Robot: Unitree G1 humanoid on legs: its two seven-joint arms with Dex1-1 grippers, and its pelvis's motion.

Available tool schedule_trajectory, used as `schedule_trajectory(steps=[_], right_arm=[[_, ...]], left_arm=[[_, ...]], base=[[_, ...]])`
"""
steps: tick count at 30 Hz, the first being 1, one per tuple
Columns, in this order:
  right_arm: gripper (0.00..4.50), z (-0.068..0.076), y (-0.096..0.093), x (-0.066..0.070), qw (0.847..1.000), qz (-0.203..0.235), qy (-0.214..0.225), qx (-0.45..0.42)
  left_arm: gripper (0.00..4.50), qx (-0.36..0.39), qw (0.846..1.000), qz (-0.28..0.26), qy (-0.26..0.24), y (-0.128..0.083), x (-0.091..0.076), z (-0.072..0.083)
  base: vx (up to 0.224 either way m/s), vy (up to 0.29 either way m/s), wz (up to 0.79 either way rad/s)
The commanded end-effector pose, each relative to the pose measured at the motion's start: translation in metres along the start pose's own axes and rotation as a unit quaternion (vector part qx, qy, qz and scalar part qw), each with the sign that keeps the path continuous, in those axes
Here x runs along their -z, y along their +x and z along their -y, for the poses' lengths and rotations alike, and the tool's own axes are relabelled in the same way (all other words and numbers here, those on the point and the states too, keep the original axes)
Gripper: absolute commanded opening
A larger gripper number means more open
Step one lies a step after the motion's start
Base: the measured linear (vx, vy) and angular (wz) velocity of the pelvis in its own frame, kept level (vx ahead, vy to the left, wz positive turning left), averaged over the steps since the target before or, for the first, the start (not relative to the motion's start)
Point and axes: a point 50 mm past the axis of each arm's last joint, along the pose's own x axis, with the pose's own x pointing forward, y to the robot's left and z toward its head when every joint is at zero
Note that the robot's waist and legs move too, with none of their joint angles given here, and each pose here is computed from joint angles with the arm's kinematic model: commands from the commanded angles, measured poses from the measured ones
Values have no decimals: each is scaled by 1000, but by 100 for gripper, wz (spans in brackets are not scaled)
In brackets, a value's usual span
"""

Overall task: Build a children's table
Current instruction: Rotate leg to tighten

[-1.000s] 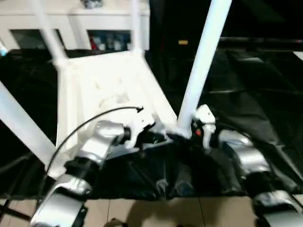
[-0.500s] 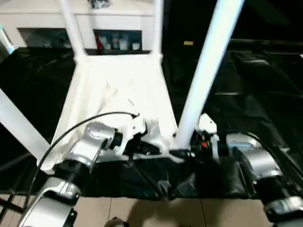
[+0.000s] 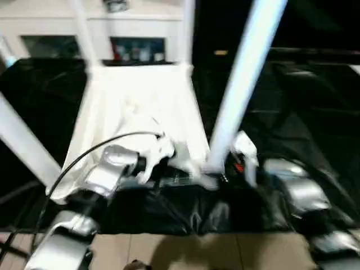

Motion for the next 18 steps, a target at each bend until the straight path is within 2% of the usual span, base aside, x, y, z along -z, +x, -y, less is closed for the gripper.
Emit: schedule_trajectory(steps=[1, 4, 6, 8, 9, 11, 13, 15, 18], right_arm=[[270, -10, 31, 7, 997, -21, 21, 73], [270, -8, 40, 7, 990, -30, 45, 129], [270, -10, 43, 5, 990, -30, 45, 131], [270, -17, 50, -1, 993, -11, 28, 111], [305, -20, 51, -4, 995, 0, 28, 97], [340, -21, 51, -7, 997, 12, 25, 77], [350, -19, 48, -8, 997, 19, 28, 68], [384, -15, 45, -10, 997, 23, 28, 63], [409, -9, 31, -11, 999, 21, -1, 27]], left_arm=[[0, -34, 999, 40, 12, 29, -31, 4], [0, -59, 997, 40, 8, 38, -37, 5], [0, -68, 997, 39, 9, 41, -38, 6], [0, -72, 997, 39, 10, 45, -40, 9], [0, -69, 997, 40, 12, 46, -40, 10], [0, -57, 997, 42, 16, 46, -40, 11], [0, -51, 998, 42, 19, 44, -38, 11], [0, -46, 998, 41, 22, 43, -37, 11], [0, -24, 999, 37, 29, 36, -34, 11]], base=[[0, 0, 0], [0, 0, 0], [0, 0, 0], [0, 0, 0], [0, 0, 0], [0, 0, 0], [0, 0, 0], [0, 0, 0], [0, 0, 0]])
